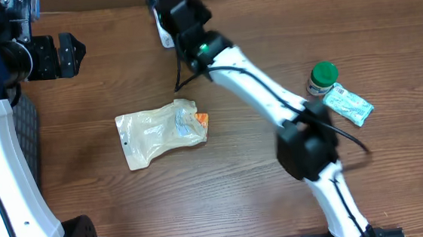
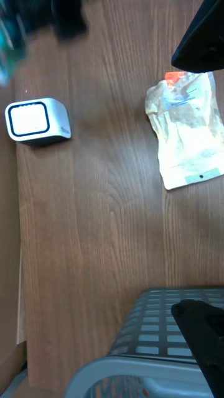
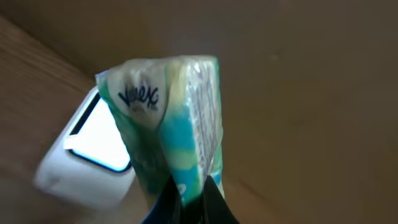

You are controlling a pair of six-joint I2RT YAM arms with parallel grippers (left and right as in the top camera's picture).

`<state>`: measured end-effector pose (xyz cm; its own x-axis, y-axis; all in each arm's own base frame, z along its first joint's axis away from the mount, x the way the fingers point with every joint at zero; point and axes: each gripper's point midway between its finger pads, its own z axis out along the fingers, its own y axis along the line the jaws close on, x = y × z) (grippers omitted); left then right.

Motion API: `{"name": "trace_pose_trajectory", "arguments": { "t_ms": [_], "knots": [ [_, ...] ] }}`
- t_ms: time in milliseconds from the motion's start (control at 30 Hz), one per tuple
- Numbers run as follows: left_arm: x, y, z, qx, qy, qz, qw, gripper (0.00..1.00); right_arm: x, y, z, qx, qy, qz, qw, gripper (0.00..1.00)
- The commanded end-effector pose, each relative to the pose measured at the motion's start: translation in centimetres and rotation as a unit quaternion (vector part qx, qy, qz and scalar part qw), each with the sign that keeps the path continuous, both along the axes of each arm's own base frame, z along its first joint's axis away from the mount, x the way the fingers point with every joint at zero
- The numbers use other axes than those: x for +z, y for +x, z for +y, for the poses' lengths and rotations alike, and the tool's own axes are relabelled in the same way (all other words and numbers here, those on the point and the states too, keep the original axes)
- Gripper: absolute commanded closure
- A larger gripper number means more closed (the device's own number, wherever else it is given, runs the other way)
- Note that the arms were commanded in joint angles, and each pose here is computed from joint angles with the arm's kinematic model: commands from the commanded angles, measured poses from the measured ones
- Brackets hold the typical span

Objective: Scan the item barcode
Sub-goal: 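Move the tissue pack right and release it beside the jar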

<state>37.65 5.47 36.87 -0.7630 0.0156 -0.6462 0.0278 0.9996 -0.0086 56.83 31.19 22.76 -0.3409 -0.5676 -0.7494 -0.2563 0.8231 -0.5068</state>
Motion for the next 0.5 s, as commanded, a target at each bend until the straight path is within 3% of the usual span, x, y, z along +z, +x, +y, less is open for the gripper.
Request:
{"name": "trace_pose_trajectory", "arguments": {
  "t_ms": [0,133,300,467],
  "knots": [
    [0.2,-0.1,-0.1,-0.007,0.001,-0.003,1.000,0.01,9.7,-4.7,-2.0,-0.068,0.227,0.002,0.971,0.96],
    [0.2,-0.1,-0.1,-0.007,0.001,-0.003,1.000,0.00,9.7,-9.8,-6.4,-0.159,0.292,0.089,0.939,0.96],
    [0.2,-0.1,-0.1,-0.007,0.001,-0.003,1.000,0.00,8.2,-14.3,-14.0,-0.300,0.302,0.154,0.892,0.96],
    [0.2,-0.1,-0.1,-0.007,0.001,-0.003,1.000,0.00,4.8,-17.5,-22.7,-0.468,0.277,0.199,0.815,0.96]
  ]
}}
